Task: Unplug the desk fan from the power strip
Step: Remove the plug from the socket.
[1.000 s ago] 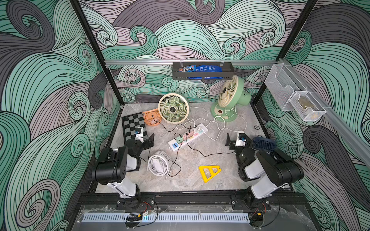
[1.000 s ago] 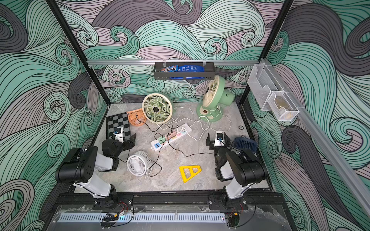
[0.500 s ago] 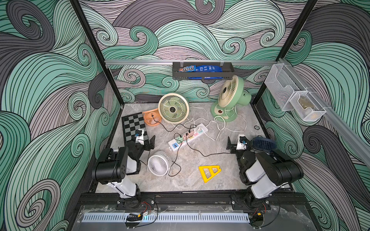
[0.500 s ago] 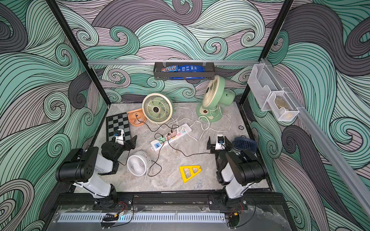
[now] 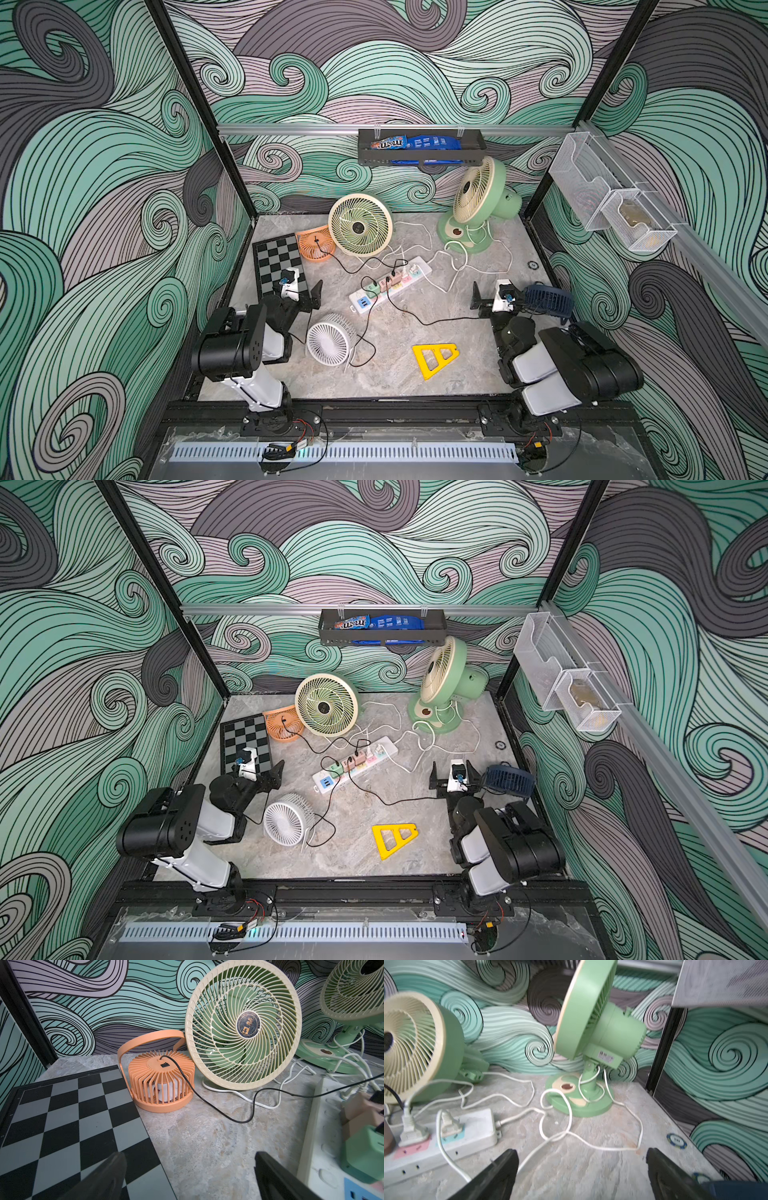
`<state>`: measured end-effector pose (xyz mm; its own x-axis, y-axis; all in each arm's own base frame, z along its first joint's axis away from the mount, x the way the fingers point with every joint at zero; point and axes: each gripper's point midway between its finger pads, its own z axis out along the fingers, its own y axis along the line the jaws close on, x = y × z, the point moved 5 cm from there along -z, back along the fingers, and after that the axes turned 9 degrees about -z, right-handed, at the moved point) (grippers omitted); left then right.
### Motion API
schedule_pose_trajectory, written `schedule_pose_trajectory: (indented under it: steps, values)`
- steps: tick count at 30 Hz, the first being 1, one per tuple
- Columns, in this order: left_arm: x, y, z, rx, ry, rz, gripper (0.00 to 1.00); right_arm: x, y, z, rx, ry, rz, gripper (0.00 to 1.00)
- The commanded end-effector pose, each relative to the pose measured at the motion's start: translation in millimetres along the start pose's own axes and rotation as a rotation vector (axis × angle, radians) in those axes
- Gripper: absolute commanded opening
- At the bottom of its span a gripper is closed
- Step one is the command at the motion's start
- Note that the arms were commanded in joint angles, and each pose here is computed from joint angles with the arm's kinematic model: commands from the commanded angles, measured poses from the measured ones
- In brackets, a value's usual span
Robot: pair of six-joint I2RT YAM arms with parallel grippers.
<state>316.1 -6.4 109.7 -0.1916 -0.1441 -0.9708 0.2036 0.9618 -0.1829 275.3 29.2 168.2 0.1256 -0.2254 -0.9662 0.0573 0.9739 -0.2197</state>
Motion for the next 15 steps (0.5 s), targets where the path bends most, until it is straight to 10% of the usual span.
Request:
schedule_pose_trajectory:
  steps: [1,15]
  values:
    - [-4,-2,-1,0.007,-0.025,0.021,0.99,-19,8,16,-0.051,-0.012,0.0,0.99]
    - [-33,-19,26,0.194,0.23,-0.048,0.99,-57,51,61,-0.395,0.259,0.223,0.99]
